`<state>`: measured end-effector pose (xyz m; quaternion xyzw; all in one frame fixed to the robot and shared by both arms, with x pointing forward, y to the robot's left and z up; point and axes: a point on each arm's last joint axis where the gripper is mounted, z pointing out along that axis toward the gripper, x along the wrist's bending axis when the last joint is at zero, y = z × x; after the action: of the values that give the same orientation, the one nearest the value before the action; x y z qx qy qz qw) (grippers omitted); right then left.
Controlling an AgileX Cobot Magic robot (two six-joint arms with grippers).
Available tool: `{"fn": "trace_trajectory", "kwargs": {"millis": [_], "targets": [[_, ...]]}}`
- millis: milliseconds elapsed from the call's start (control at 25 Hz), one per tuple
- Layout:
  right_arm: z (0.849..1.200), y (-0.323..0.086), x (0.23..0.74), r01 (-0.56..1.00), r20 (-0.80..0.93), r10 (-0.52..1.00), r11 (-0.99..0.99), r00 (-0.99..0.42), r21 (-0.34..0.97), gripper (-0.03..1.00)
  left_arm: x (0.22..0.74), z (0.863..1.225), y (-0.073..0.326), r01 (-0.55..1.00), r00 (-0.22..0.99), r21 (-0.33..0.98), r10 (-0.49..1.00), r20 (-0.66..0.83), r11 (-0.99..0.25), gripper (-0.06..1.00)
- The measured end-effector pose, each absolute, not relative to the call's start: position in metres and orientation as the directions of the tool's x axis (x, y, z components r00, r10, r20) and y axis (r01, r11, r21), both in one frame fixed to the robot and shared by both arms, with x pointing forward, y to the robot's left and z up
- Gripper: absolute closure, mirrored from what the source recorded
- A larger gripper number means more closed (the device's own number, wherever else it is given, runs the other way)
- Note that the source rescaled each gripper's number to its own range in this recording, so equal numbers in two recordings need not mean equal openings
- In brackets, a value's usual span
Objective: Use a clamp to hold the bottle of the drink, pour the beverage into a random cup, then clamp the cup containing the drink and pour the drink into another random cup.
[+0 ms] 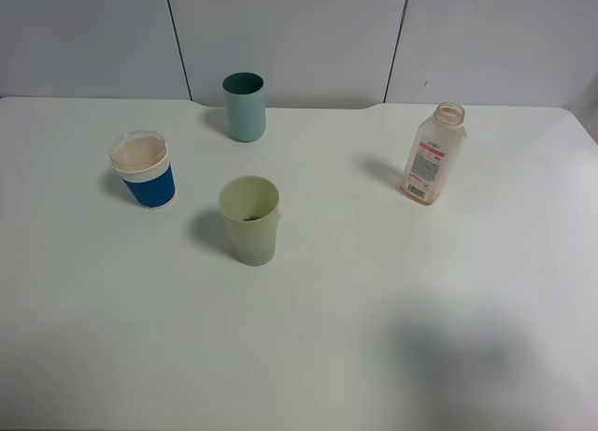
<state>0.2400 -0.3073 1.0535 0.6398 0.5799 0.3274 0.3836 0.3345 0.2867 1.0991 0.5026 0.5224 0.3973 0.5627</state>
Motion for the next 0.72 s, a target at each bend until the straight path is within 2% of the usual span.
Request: {"fn": "trace_trajectory", "kwargs": {"millis": [280,720], "targets": [[1.054,-0.307,0.24,0.491,-0.026,0.993,-0.033,0.113,0.871,0.03,0.34,1.069,0.269,0.206,0.268,0.969,0.945,-0.188,0.135,0.16],[1.054,-0.307,0.24,0.491,-0.026,0.993,-0.033,0.113,0.871,0.03,0.361,1.048,0.247,0.317,0.346,0.946,0.919,-0.187,0.073,0.17]]}}
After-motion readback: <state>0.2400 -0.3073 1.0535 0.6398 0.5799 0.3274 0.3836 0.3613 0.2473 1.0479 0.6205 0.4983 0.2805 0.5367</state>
